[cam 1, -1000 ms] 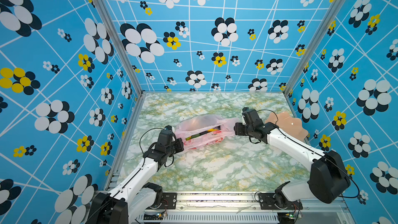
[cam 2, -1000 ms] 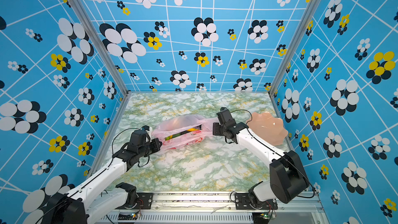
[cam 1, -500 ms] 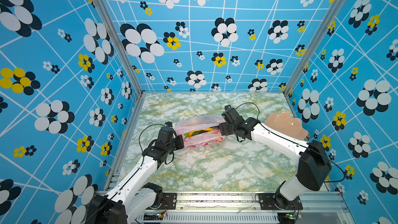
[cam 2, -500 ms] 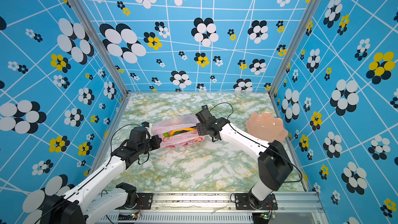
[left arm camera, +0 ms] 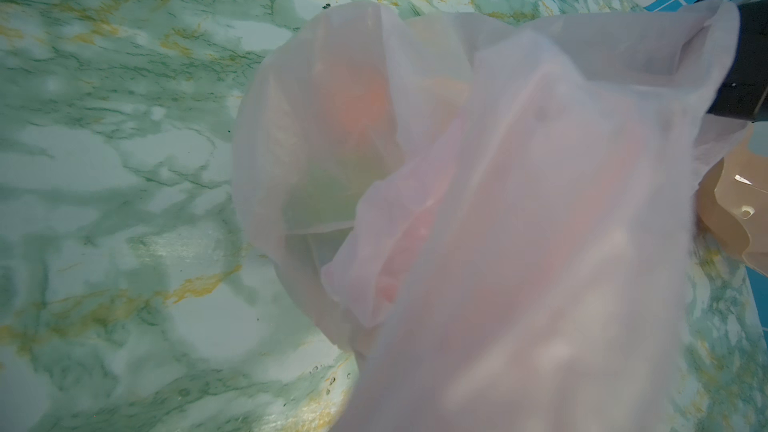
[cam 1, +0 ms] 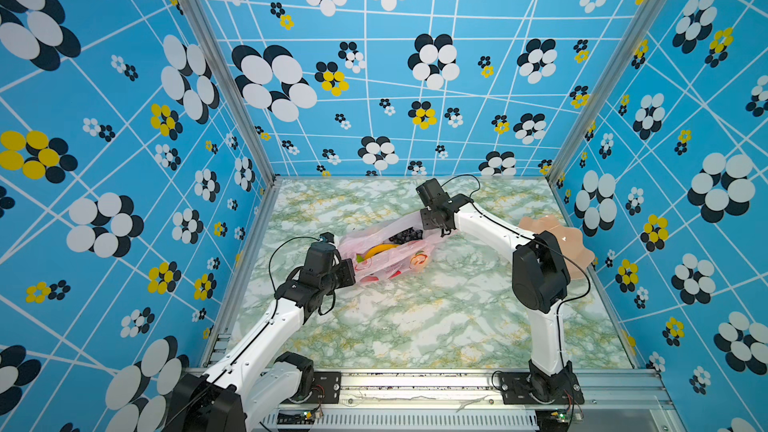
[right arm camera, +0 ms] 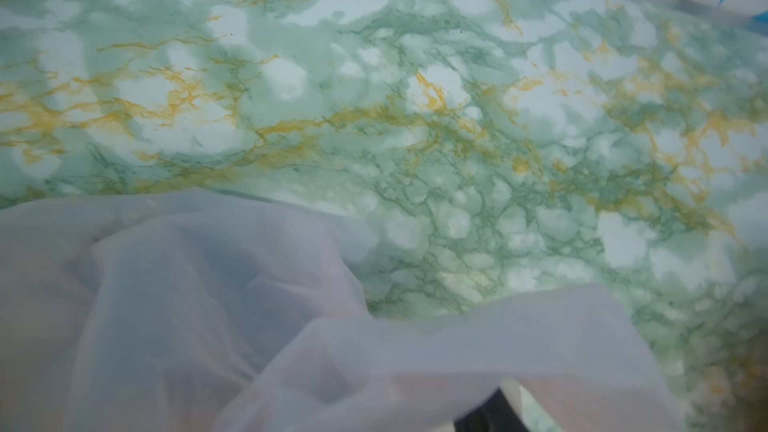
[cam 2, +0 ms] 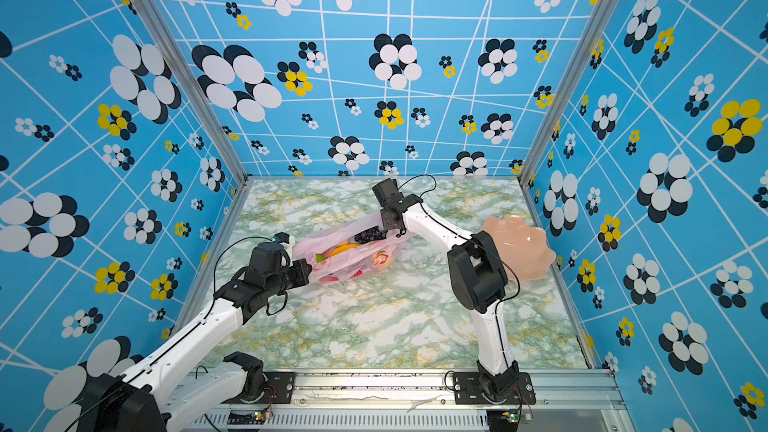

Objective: Take the fake fruits out of the plastic bag

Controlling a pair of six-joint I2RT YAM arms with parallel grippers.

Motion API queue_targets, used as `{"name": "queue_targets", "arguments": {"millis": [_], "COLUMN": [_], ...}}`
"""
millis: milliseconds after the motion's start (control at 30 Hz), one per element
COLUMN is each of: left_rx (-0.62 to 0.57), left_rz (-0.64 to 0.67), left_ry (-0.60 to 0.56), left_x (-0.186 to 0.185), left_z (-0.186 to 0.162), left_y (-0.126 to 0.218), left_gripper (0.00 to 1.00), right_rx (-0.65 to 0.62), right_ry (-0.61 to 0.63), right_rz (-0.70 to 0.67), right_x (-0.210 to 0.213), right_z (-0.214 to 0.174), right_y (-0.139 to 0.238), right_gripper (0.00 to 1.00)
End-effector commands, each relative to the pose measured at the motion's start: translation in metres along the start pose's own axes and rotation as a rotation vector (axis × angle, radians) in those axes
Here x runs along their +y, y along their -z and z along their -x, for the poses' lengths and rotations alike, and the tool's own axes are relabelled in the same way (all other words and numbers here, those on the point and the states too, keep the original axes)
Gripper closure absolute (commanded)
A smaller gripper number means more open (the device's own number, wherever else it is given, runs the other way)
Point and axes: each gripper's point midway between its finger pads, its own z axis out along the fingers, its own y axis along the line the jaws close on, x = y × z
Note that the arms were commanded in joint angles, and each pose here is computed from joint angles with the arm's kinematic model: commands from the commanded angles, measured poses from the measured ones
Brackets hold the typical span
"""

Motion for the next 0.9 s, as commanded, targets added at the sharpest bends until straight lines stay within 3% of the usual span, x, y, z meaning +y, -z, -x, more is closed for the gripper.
{"name": "queue_targets", "arguments": {"millis": [0, 67, 333, 633, 667, 700, 767, 867], "left_rx": [-0.045, -0.064, -0.145, -0.052, -0.039, -0.028, -0.015, 0.000], "left_rz": [-0.015, -0.036, -0.107, -0.084, -0.091, -0.095, -0.080, -0.066], "left_ry": [-0.036, -0.016, 0.078, -0.078, -0.090, -0.107, -0.141, -0.157], "left_x": [-0.005, -0.003, 0.007, -0.024, -0.028, -0.032, -0.035, -0.034], "left_z": [0.011, 0.013, 0.029, 0.022, 0.021, 0.019, 0.015, 0.010], "left_y": [0.004, 0.005, 0.012, -0.010, -0.012, -0.014, -0.017, -0.019], "left_gripper": [1.00, 1.00, 1.00, 1.00, 1.00, 1.00, 1.00, 1.00], "right_rx": [0.028, 0.039, 0.016, 0.009, 0.004, -0.004, -0.027, -0.048], "right_ry": [-0.079, -0.114, -0.299, -0.233, -0.231, -0.228, -0.219, -0.219], "right_rz": [0.071, 0.144, 0.357, 0.499, 0.478, 0.449, 0.387, 0.287], "right_x": [-0.014, -0.012, -0.014, 0.028, 0.023, 0.016, -0.001, -0.025], "right_z": [0.014, 0.026, 0.084, 0.087, 0.085, 0.083, 0.080, 0.070], "right_y": [-0.017, -0.029, -0.033, 0.017, 0.022, 0.028, 0.042, 0.062], "right_gripper": [0.88, 1.00, 1.00, 1.00, 0.93, 0.75, 0.54, 0.35]}}
